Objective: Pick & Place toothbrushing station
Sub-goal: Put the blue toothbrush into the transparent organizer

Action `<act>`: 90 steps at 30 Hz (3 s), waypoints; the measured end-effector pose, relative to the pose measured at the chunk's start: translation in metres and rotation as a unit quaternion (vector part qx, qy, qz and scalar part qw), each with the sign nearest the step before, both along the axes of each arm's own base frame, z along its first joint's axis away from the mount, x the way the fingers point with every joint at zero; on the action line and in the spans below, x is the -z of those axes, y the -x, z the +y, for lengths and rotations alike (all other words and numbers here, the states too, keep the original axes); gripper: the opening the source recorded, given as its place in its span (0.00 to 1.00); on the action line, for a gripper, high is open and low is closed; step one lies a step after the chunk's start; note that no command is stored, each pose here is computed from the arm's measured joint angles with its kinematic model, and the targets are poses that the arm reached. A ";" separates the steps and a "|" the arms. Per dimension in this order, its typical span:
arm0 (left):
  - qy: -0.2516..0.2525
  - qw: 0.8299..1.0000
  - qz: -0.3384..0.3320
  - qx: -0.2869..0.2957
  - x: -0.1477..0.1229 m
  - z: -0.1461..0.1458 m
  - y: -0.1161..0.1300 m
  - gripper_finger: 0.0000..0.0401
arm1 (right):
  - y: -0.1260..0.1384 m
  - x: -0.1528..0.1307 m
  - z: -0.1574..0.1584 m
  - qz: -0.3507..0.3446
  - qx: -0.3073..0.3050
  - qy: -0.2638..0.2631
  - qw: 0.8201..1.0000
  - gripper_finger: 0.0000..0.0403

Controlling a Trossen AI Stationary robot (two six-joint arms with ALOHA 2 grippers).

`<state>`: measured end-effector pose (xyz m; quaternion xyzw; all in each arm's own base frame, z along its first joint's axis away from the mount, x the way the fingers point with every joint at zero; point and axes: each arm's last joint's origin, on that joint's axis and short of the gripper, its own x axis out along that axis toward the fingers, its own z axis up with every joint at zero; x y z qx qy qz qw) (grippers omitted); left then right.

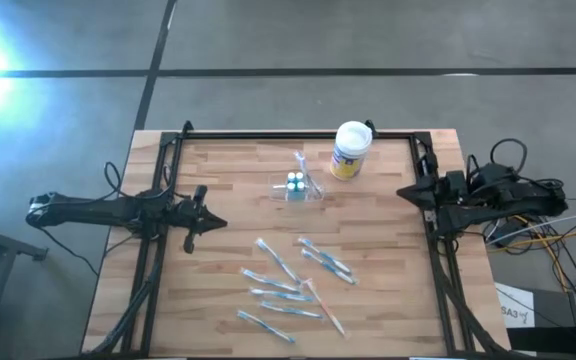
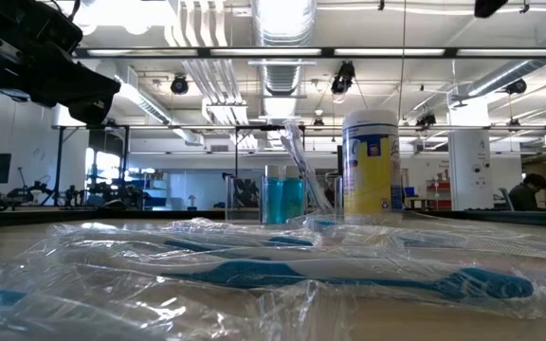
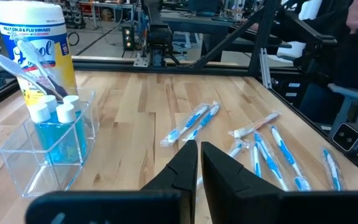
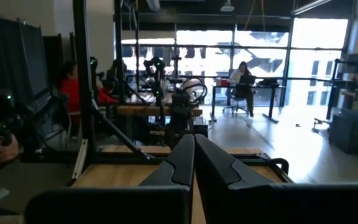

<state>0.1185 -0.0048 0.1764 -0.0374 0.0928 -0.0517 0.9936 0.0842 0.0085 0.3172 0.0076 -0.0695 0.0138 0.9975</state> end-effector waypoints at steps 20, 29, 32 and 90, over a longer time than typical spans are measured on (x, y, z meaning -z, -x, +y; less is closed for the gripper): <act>-0.022 1.000 -0.003 0.002 0.000 0.000 0.000 0.06 | 0.000 0.097 0.001 -0.019 -0.024 -0.042 0.999 0.02; -0.022 1.000 -0.006 0.002 -0.001 0.000 0.000 0.06 | -0.002 0.104 0.001 -0.035 -0.018 -0.028 0.999 0.02; -0.022 1.000 -0.017 0.001 -0.003 0.000 0.000 0.06 | -0.005 0.111 0.001 -0.021 -0.018 -0.026 0.999 0.02; 0.017 0.999 -0.030 -0.004 -0.006 0.000 -0.001 0.06 | -0.123 0.048 0.009 0.475 0.238 -0.137 0.836 0.02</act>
